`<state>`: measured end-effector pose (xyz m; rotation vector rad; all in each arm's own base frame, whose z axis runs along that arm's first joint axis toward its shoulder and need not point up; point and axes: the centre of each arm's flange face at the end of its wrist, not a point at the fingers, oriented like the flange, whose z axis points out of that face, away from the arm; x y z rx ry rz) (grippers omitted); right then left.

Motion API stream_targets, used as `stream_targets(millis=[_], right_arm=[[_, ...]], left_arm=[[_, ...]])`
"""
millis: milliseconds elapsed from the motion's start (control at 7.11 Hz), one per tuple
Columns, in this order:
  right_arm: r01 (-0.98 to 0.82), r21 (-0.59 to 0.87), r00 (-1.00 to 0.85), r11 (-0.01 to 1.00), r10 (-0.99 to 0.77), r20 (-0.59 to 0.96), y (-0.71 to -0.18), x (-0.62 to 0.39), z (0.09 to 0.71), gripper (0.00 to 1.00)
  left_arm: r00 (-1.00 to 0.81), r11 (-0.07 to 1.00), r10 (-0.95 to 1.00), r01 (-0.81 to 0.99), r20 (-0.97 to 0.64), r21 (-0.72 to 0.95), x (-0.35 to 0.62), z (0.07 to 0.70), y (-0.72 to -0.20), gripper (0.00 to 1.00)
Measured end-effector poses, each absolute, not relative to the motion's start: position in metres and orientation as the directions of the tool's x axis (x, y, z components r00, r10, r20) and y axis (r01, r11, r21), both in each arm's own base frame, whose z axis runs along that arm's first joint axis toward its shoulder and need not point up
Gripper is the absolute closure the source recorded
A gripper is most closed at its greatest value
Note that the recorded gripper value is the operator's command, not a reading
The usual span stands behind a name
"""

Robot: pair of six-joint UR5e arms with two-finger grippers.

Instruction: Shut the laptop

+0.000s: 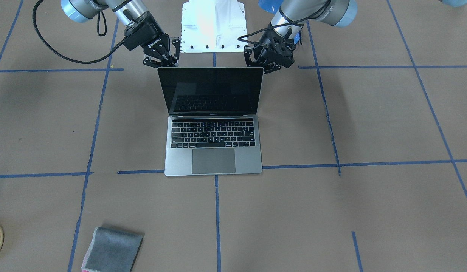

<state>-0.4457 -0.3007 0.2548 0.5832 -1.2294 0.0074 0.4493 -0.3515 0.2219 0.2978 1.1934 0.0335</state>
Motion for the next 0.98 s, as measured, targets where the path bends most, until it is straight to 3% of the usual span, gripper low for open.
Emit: stream_targets(millis=[422,984], right_arm=[[-0.339,0.415,0.36,0.845,-0.291,0.887,-0.318,-0.442,0.252,1.0],[-0.385,0.404,0.382,0.83,-0.255,0.888,-0.385,-0.453,0.232,1.0]], left_arm=[[0.393,0.955,0.161,0.168,-0.905,0.243,0.448,0.203,-0.38,1.0],[0.407,0.953,0.147,0.185,-0.902,0.239,0.455,0.201,-0.398,1.0]])
